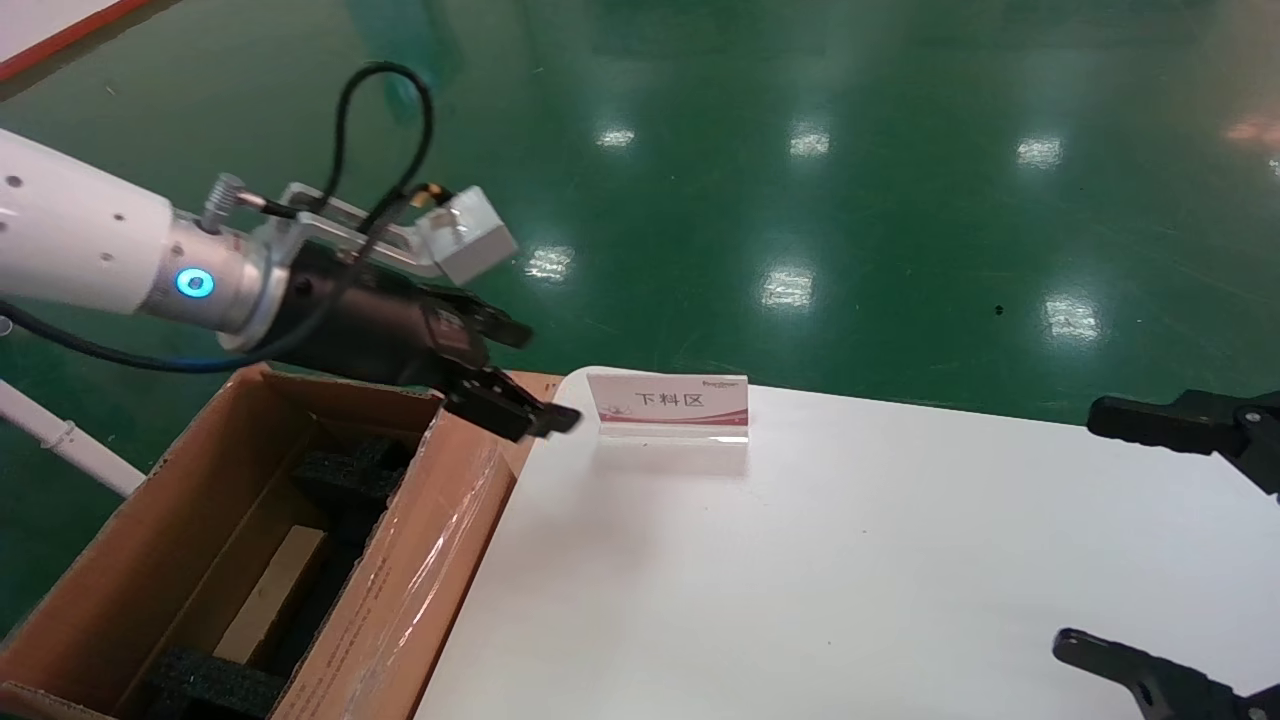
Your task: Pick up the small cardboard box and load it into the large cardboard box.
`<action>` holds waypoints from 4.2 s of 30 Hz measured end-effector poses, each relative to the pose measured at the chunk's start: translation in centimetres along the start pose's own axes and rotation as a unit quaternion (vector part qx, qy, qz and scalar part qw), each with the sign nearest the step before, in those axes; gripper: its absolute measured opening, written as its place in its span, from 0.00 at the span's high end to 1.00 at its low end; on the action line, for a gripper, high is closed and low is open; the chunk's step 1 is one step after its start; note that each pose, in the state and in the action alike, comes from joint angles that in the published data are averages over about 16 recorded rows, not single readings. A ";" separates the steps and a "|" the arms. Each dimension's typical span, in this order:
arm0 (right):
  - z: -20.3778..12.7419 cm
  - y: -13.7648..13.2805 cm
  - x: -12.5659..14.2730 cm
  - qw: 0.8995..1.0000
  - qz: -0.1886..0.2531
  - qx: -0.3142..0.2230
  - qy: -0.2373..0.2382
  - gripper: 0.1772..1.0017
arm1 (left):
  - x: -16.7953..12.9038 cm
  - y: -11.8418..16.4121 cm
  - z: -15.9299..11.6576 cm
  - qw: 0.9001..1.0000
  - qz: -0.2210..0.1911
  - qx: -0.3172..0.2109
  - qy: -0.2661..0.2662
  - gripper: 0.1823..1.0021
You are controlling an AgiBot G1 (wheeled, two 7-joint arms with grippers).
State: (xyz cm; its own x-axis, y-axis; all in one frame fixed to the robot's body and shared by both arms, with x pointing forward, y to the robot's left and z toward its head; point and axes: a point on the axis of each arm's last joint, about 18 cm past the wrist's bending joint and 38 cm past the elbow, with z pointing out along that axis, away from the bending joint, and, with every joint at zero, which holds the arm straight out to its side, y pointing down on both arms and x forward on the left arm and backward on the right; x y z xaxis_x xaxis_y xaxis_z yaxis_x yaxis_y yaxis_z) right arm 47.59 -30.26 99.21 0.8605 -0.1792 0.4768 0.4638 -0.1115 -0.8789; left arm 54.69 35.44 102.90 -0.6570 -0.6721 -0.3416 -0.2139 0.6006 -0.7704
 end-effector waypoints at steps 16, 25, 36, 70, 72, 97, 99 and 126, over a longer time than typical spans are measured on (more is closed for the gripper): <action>0.0 0.0 0.0 1.000 0.000 0.000 0.000 0.00 | 5.7 -2.1 2.5 0.977 0.077 0.122 0.156 0.00; 0.0 0.0 0.0 1.000 0.000 0.000 0.000 0.00 | 7.9 -2.0 2.2 0.947 0.108 0.214 0.213 0.00; 0.0 0.0 0.0 1.000 0.000 0.000 0.000 0.00 | 9.3 -0.4 0.5 0.901 0.137 0.334 0.239 0.00; 0.0 0.0 -0.1 1.000 0.000 0.000 -0.001 0.00 | 9.6 1.1 -0.8 0.877 0.150 0.394 0.232 0.00; 0.0 0.0 -0.1 1.000 0.000 0.000 -0.001 0.00 | 9.6 1.1 -0.8 0.877 0.150 0.394 0.232 0.00; 0.0 0.0 -0.1 1.000 0.000 0.000 -0.001 0.00 | 9.6 1.1 -0.8 0.877 0.149 0.394 0.231 0.00; 0.0 0.0 -0.1 1.000 0.000 0.000 -0.001 0.00 | 9.6 1.1 -0.8 0.877 0.150 0.394 0.231 0.00; 0.0 0.0 -0.1 1.000 0.000 0.000 -0.001 0.00 | 9.6 1.1 -0.8 0.877 0.150 0.394 0.231 0.00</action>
State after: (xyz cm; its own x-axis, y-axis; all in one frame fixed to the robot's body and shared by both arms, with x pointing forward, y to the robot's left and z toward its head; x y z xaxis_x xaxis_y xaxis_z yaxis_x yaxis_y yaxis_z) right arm 47.53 -30.21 99.21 0.8605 -0.1779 0.4774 0.4642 -0.1121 -0.8786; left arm 47.54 30.01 99.21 -0.8605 -0.1780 -0.4773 0.4642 0.1120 -0.8786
